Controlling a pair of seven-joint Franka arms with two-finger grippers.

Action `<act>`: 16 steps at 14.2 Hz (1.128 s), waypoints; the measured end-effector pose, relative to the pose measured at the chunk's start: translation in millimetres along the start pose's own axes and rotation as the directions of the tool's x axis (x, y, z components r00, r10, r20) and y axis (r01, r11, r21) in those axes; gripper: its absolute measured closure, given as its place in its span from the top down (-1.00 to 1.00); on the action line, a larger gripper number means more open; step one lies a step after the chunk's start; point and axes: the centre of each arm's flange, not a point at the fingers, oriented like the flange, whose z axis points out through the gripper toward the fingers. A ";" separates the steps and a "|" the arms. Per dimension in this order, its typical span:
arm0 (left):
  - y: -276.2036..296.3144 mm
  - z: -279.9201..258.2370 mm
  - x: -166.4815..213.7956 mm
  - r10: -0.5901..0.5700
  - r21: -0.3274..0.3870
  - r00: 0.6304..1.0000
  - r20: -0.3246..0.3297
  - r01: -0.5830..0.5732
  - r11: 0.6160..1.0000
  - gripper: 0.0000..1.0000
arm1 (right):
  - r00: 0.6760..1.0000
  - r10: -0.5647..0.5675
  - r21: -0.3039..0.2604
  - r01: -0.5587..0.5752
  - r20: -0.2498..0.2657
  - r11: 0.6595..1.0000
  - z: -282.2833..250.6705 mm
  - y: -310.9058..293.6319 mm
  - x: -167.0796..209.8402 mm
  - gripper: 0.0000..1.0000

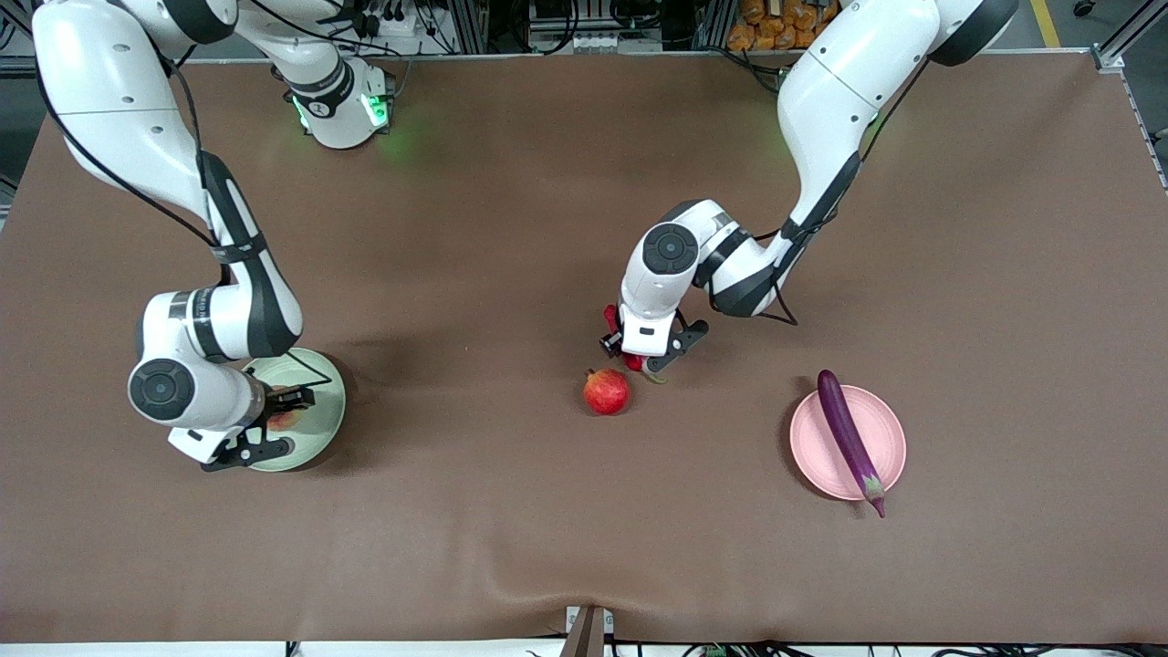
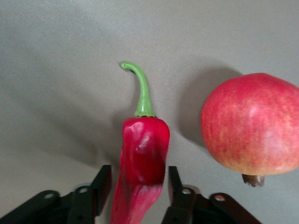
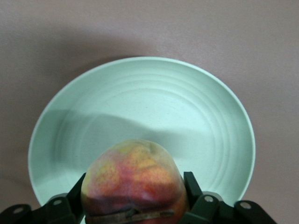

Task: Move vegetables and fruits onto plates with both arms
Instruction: 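Grasp the red chili with the left gripper while the right gripper releases the peach, then place the chili on the pink plate while the right gripper grasps the apple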

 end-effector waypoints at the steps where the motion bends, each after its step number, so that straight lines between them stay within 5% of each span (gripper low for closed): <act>1: -1.7 1.7 0.7 0.007 0.003 1.000 -0.007 -0.007 1.000 0.11 | 1.000 -0.007 0.003 0.007 -0.010 1.000 -4.9 -4.4 2.9 0.97; 3: -3.5 3.2 3.4 0.012 0.006 1.000 -0.015 -0.012 1.000 -0.24 | 0.999 -0.029 0.024 0.030 -0.038 0.999 -29.7 -28.8 14.7 1.00; 5: -4.3 2.6 8.5 0.006 0.006 1.000 -0.018 -0.006 1.000 -0.30 | 0.998 -0.030 0.072 0.034 -0.062 0.997 -68.5 -57.9 26.0 1.00; 8: -5.5 -12.7 38.8 -0.020 -0.011 0.998 -0.051 0.019 1.000 -0.31 | 0.990 0.128 0.239 -0.110 -0.062 0.965 -97.2 -81.6 31.5 1.00; 11: -11.7 -71.8 92.8 -0.007 -0.002 0.993 -0.116 0.006 1.000 -0.31 | 0.939 0.342 0.390 -0.328 0.036 0.860 -96.0 -94.8 33.6 1.00; 16: -70.4 -156.1 212.2 0.106 0.074 0.977 -0.184 -0.094 0.993 -0.31 | 0.798 0.584 0.407 -0.586 0.144 0.700 -119.6 -180.7 41.5 1.00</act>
